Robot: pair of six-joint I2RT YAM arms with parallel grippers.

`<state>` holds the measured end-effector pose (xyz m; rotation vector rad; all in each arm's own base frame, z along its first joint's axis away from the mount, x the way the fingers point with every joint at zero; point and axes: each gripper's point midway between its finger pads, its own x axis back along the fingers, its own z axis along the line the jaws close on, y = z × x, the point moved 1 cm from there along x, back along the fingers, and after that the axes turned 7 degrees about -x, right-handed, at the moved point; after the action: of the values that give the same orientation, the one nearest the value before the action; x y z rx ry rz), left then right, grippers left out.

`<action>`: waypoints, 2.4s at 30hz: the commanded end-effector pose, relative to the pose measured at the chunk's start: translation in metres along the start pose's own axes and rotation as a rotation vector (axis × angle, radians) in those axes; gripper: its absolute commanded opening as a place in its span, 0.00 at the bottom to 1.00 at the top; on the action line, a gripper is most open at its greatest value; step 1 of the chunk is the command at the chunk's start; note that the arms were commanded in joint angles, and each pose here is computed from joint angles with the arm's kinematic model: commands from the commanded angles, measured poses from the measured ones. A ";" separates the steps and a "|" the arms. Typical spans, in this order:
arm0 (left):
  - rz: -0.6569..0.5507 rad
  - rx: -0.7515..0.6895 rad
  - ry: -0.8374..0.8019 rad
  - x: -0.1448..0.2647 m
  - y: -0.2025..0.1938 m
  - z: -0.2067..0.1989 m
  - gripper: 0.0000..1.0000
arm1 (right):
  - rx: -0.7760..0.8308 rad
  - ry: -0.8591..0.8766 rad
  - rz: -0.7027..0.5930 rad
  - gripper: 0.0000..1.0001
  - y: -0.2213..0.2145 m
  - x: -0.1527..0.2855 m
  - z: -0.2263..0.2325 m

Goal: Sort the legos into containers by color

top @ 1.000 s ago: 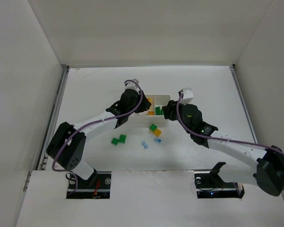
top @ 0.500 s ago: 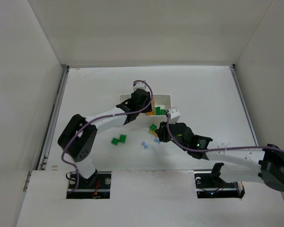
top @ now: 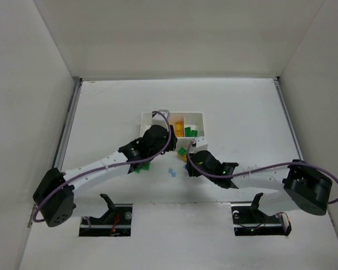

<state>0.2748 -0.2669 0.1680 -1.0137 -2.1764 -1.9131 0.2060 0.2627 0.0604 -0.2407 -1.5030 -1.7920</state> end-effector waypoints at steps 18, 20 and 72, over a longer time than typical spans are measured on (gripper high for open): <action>0.219 -0.021 0.037 0.067 -0.129 -0.004 0.36 | 0.040 -0.085 0.043 0.36 -0.008 -0.021 -0.001; 0.236 -0.022 0.031 0.067 -0.136 -0.010 0.37 | 0.033 -0.084 0.051 0.30 -0.009 -0.020 0.000; 0.065 0.035 0.017 0.063 -0.109 -0.025 0.09 | -0.122 0.201 -0.358 0.23 0.149 0.045 0.057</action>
<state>0.1546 -0.2754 0.0878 -1.1004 -2.0502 -1.8540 0.2424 0.2589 0.1678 -0.0385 -1.4219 -2.0771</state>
